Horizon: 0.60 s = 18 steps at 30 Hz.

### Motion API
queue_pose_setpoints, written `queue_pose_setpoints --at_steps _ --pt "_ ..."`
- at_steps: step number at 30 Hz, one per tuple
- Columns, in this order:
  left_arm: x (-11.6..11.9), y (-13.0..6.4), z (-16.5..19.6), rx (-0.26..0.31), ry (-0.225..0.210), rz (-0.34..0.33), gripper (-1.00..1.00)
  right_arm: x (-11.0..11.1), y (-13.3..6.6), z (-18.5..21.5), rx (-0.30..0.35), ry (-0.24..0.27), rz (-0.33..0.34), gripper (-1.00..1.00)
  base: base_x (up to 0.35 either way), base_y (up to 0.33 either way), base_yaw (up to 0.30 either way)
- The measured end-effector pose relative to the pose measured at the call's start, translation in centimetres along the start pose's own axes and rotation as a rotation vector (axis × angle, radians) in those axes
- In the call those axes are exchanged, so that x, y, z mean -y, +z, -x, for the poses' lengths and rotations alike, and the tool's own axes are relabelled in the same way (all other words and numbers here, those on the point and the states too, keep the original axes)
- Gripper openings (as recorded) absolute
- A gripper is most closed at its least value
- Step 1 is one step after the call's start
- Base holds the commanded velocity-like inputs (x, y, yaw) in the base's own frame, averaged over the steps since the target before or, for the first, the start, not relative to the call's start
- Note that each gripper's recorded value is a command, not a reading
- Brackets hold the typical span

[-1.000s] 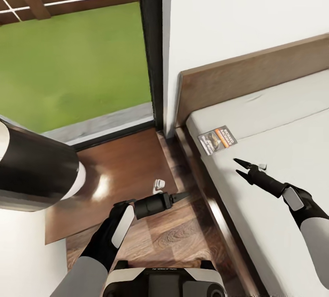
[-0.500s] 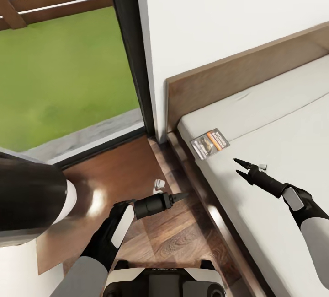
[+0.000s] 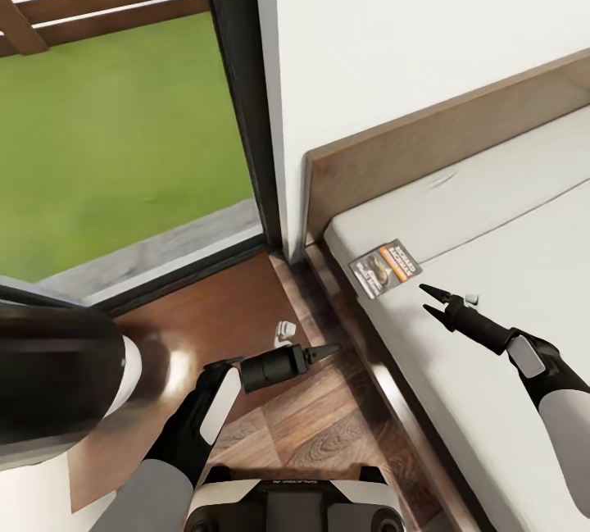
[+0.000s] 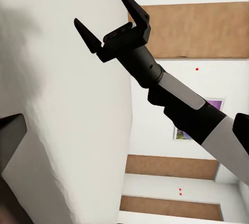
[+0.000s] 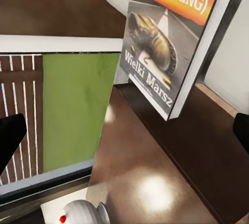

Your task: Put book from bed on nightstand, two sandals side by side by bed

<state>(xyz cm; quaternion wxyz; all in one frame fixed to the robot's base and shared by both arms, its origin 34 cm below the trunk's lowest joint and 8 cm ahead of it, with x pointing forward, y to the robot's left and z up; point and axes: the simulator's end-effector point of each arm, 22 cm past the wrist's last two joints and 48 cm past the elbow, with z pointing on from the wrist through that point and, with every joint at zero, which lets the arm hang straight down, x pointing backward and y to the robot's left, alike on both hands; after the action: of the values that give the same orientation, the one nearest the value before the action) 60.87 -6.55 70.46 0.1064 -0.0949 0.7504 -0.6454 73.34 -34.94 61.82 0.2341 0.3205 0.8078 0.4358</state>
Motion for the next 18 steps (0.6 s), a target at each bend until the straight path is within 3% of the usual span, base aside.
queue_pose_setpoints --at_steps 13,18 --pt "-0.1 0.0 0.0 0.000 0.000 0.002 1.00 0.0 0.0 0.0 0.000 0.000 0.000 1.00 0.002 0.001 -0.030" --pt "-2.2 -0.1 -0.1 -0.003 0.002 0.101 1.00 0.0 0.0 0.0 0.000 0.000 0.002 1.00 0.000 0.000 -0.126"
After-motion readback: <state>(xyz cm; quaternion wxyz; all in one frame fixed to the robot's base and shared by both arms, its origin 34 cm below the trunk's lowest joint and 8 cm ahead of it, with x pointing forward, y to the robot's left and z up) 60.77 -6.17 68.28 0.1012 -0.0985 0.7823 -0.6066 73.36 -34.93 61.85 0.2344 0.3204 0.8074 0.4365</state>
